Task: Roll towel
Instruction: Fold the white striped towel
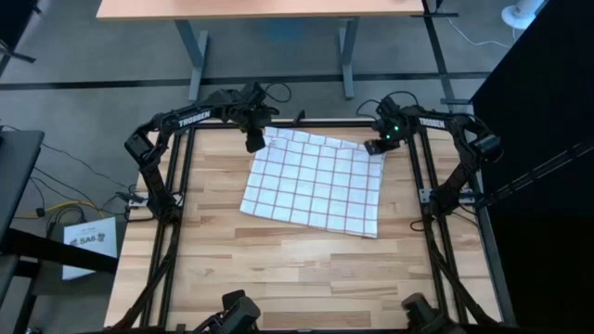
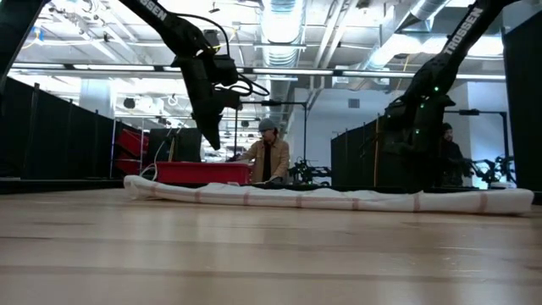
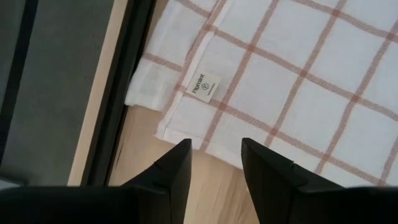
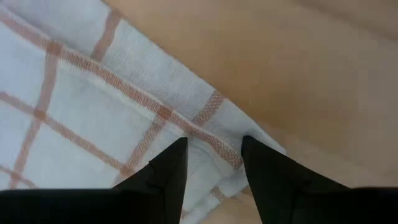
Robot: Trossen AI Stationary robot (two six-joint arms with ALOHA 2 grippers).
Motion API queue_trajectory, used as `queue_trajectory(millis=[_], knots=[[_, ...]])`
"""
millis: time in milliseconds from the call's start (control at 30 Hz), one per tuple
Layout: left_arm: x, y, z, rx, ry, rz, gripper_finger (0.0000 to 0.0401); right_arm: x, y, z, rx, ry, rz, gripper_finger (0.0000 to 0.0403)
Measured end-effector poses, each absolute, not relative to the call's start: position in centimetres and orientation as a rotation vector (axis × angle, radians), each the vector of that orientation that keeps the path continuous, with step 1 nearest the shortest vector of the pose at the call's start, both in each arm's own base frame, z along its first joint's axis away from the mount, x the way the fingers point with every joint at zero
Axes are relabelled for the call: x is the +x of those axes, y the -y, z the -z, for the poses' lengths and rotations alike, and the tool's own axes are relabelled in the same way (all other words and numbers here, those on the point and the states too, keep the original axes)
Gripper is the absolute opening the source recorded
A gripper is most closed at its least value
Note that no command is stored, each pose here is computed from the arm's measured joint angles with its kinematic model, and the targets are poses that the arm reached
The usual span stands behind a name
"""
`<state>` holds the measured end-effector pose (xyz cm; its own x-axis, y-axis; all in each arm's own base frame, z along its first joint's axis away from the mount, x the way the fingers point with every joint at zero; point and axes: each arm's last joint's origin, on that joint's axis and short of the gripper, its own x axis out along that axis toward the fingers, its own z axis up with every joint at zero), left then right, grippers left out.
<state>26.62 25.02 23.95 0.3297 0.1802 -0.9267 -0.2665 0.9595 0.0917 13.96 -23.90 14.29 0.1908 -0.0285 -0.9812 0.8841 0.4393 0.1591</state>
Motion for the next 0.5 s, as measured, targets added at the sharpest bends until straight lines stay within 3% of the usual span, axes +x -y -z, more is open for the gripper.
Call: queue_trajectory(millis=[500], knots=[[27.56, -25.86, -23.90, -0.052, -1.134, -0.308, 0.0125, 13.78, 23.28, -14.93, 0.904, -1.233, 0.751, 0.0066]])
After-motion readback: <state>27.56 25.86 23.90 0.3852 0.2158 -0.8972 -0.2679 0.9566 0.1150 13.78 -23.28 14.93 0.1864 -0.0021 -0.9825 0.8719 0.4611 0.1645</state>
